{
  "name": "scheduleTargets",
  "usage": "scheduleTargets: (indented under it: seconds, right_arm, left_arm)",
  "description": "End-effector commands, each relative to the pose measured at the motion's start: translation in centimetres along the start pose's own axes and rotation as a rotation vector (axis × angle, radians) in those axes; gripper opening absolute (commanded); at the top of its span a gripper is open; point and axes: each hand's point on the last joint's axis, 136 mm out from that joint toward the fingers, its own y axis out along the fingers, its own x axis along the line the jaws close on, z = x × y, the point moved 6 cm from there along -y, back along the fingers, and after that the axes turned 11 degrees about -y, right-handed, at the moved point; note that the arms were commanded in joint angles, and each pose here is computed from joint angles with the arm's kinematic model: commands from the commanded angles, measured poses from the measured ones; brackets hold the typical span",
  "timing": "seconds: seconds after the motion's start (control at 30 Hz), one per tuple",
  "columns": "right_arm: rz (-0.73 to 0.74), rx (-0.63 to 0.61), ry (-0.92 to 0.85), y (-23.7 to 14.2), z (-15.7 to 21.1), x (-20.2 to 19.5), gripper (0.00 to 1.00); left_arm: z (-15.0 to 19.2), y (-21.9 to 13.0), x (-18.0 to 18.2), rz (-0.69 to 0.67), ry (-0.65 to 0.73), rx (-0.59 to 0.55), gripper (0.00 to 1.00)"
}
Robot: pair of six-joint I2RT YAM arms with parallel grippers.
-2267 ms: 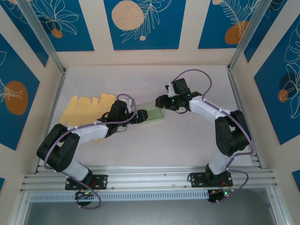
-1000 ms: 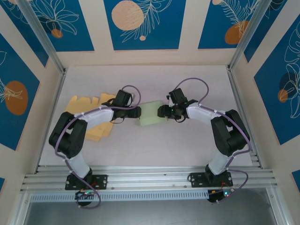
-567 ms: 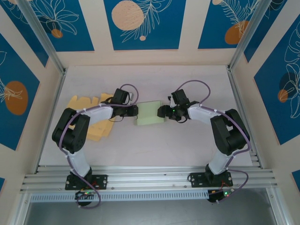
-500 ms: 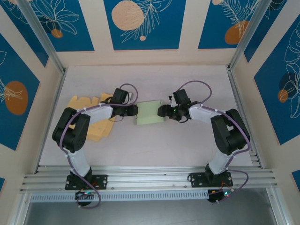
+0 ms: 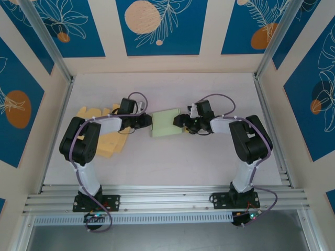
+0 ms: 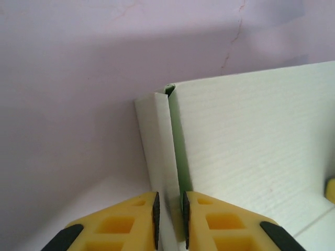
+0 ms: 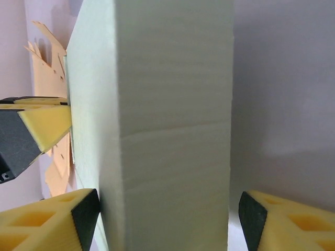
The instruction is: Fold the paper box
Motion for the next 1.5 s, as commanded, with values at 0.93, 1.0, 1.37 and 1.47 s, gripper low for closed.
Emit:
scheduleTargets:
  seconds: [0.93,1.0,1.37,1.47]
  right_arm:
    - [-0.134,0.305,0.381,-9.3,2.8,4.0,0.43]
    - [-0.147,0.344,0.42,-9.7,3.6,4.3,0.43]
    - [-0.144,0.427,0.503,-10.6,5.6,4.6,0.44]
    - [-0.155,0.447,0.526,-10.5,5.9,4.4,0.45]
  left_arm:
    - [11.9,-9.7,-12.2,0.101,1.497,-0.409,1.0]
    - [13.2,-9.4,-12.6,0.068,1.578,-0.369,1.0]
    - [14.3,-5.5,-11.4,-0.214,1.697,-0.183,0.96]
    - [14.7,-5.6,-11.4,-0.202,1.705,-0.147,0.85]
